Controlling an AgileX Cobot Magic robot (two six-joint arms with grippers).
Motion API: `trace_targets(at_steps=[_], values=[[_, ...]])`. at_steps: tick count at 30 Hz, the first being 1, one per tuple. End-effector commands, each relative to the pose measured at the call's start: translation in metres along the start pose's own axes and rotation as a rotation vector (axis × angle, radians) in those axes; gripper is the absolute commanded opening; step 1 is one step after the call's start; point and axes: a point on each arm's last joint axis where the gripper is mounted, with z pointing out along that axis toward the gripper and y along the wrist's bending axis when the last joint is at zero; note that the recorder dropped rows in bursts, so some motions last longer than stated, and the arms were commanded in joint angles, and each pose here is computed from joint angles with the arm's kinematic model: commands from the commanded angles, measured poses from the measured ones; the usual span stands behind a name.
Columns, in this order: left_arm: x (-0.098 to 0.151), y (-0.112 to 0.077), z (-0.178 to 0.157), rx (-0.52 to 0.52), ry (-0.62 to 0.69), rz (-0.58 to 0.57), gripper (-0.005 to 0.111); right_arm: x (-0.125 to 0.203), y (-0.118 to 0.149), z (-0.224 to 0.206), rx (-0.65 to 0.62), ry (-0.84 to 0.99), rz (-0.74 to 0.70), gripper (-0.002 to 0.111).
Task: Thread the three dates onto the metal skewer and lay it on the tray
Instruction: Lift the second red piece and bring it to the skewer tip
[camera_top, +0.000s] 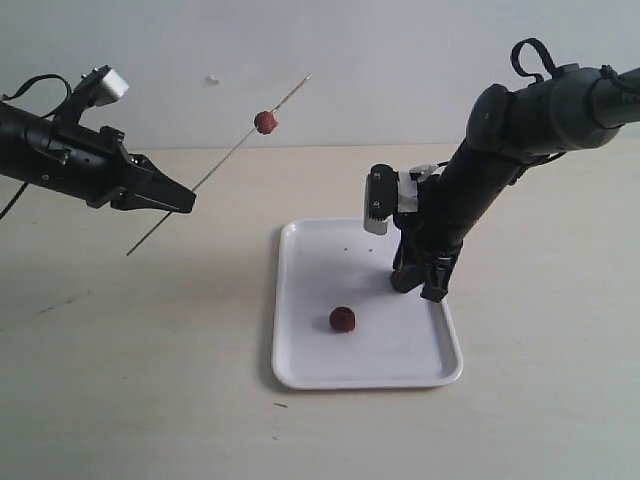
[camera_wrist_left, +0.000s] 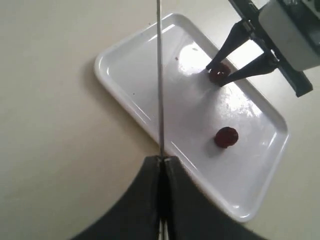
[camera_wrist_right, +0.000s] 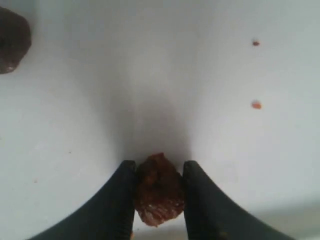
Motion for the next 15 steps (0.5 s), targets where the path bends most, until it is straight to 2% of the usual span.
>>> trace_targets(at_steps=[1,6,8,15], values=[[-0.004,-0.003,-0.004,0.002,-0.029,-0.011,0.0,-0.008,-0.012,-0.013,0.037,-0.028,0.203,0.03],[-0.003,-0.006,-0.004,0.03,-0.021,-0.033,0.0,-0.026,-0.022,-0.037,0.033,-0.098,0.451,0.03],[-0.003,-0.009,-0.004,0.065,-0.014,-0.034,0.0,-0.033,-0.03,-0.047,0.054,-0.135,0.606,0.03],[0.002,-0.017,-0.004,0.155,0.018,-0.039,0.0,-0.034,-0.051,-0.074,0.051,-0.27,1.022,0.03]])
